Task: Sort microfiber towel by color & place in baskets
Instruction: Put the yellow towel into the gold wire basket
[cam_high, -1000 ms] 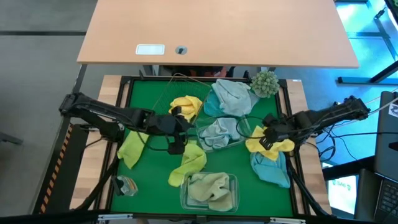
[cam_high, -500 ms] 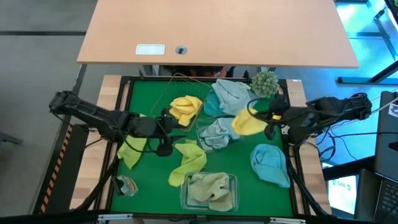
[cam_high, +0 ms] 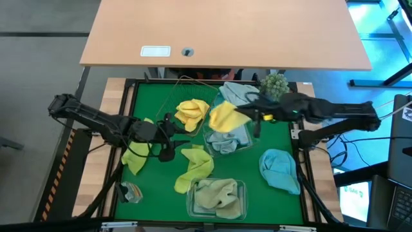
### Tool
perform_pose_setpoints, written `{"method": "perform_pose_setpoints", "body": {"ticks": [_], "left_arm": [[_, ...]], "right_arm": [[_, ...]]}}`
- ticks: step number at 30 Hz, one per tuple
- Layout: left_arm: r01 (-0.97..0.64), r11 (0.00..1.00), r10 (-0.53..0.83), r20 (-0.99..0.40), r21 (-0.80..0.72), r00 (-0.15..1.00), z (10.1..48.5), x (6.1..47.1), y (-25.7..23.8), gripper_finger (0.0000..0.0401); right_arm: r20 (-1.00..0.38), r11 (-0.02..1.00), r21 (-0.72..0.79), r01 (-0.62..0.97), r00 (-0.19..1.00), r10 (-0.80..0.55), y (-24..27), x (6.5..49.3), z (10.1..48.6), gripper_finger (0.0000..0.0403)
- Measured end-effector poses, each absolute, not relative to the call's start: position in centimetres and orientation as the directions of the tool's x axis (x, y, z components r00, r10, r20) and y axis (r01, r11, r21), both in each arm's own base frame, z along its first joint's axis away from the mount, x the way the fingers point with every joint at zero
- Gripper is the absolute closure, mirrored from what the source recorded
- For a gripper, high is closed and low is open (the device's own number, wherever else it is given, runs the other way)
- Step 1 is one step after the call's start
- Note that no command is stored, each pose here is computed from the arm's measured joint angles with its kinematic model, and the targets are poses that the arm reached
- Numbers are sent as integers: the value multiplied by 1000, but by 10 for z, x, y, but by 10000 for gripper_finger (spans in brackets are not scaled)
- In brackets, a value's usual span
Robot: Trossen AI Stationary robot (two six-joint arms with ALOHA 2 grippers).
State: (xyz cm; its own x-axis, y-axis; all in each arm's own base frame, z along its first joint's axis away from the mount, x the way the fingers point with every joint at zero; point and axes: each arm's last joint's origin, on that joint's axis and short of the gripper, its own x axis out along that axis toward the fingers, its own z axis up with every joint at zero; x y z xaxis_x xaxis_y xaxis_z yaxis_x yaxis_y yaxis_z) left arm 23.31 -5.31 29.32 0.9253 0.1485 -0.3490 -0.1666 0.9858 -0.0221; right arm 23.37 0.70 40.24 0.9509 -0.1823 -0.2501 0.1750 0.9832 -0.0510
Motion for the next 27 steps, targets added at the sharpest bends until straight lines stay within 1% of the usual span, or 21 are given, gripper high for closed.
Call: {"method": "perform_pose_setpoints", "body": {"ticks": [7, 14, 15, 22, 25, 27], "left_arm": [[-167, 986, 149, -351, -21, 924, 293, 233, -53, 238], [-167, 986, 149, -353, -20, 924, 293, 233, -53, 238], [-167, 986, 149, -354, -19, 923, 293, 233, -53, 238], [-166, 986, 149, -356, -18, 922, 292, 233, -53, 238], [-166, 986, 149, -356, -18, 922, 292, 233, -53, 238], [-165, 986, 148, -357, -18, 922, 292, 233, -53, 238]], "right_arm": [[-220, 979, -72, 193, 954, -204, -33, 291, 378, 401], [-142, 981, -64, 185, 971, -193, -78, 343, 342, 401], [-110, 981, -64, 184, 976, -190, -85, 349, 338, 401], [75, 974, -61, 217, 974, -212, -124, 383, 304, 401], [91, 970, -62, 233, 970, -227, -134, 391, 288, 401], [63, 969, -59, 240, 970, -236, -139, 395, 277, 401]]}}
